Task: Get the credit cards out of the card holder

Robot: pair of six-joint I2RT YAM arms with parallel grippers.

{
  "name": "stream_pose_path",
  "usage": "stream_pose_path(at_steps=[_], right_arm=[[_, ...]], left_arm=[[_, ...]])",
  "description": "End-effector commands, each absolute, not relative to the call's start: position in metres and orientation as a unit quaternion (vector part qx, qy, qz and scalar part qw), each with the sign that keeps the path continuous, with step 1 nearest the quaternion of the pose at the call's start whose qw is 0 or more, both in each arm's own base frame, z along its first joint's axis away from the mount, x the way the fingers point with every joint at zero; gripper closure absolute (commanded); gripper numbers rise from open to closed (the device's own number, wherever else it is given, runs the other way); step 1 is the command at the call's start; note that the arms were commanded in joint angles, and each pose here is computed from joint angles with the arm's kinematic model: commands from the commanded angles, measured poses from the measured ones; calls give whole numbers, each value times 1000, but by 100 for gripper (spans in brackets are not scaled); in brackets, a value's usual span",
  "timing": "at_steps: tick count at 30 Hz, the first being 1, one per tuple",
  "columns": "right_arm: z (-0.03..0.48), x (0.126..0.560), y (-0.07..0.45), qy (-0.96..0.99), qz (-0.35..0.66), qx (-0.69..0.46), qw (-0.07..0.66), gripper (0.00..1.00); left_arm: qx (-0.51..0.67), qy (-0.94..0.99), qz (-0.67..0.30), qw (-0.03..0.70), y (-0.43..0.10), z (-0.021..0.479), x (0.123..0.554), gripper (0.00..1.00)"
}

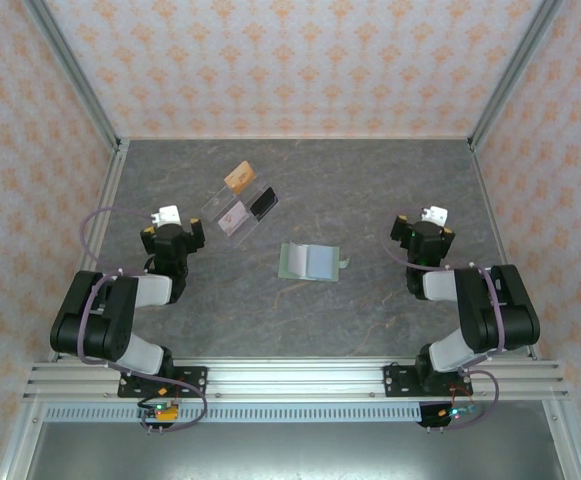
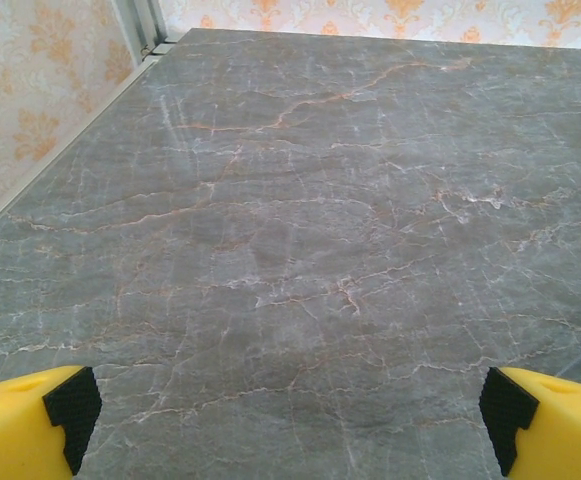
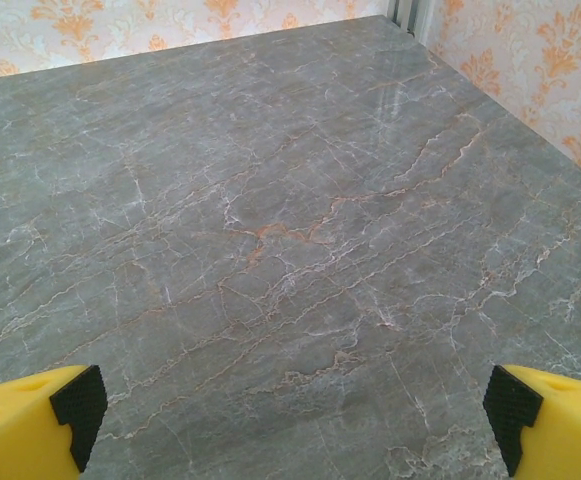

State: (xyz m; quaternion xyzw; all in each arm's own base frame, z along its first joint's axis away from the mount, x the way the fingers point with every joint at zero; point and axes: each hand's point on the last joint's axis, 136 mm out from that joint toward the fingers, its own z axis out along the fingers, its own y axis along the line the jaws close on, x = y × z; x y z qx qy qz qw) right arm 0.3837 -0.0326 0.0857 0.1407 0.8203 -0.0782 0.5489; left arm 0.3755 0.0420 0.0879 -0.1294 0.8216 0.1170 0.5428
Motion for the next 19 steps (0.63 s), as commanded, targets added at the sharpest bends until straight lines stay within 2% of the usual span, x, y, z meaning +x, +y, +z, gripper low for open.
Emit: stream_pose_path(at_steps=[1,19], right_arm=[[91,389,-35,815,-79,145,555,1],[92,388,-34,815,-77,143,557,1]], left_arm=[[-135,808,140,556,47,100,382,0],[-136,809,142,554,47,99,382,0]])
